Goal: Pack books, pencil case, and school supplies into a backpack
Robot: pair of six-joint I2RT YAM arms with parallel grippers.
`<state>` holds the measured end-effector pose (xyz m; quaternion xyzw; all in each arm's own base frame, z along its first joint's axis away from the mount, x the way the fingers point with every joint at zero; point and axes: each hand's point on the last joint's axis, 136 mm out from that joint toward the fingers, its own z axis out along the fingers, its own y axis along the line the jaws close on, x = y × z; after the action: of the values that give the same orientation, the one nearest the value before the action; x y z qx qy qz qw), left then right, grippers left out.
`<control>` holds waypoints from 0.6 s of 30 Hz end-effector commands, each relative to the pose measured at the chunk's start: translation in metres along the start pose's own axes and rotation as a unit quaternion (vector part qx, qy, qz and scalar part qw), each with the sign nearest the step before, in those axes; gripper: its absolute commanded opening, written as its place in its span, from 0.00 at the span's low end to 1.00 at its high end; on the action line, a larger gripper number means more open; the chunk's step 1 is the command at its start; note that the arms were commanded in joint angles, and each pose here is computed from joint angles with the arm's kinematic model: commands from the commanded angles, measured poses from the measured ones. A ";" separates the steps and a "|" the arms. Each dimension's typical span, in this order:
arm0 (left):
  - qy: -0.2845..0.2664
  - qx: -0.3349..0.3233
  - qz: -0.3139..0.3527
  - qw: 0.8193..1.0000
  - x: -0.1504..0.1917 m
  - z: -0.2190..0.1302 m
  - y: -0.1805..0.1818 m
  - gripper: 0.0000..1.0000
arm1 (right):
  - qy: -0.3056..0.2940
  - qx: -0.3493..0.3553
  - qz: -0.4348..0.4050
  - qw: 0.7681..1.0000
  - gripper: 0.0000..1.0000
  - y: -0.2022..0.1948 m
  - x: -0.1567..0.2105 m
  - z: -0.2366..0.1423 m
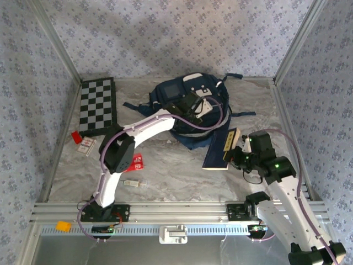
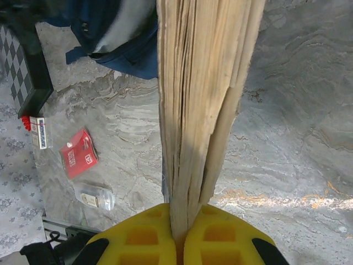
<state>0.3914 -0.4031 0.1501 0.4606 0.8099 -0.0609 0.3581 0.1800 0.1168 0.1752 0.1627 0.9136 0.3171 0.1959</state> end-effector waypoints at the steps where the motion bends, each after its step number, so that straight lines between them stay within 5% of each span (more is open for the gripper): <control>1: -0.067 -0.034 -0.026 0.997 -0.043 -0.063 0.026 0.00 | -0.015 -0.025 -0.022 0.999 0.00 0.017 -0.007 -0.014; 12: -0.138 -0.009 -0.053 0.989 -0.072 -0.134 0.035 0.00 | -0.016 -0.106 -0.054 0.993 0.00 0.061 -0.034 0.014; 18: -0.160 0.002 -0.070 0.985 -0.070 -0.149 0.033 0.00 | -0.020 -0.142 -0.052 0.988 0.00 0.080 -0.062 0.061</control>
<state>0.3669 -0.3669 0.2469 0.4156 0.8065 -0.1067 0.4068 0.2476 0.1635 0.1807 0.1163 0.8919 0.3847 0.2074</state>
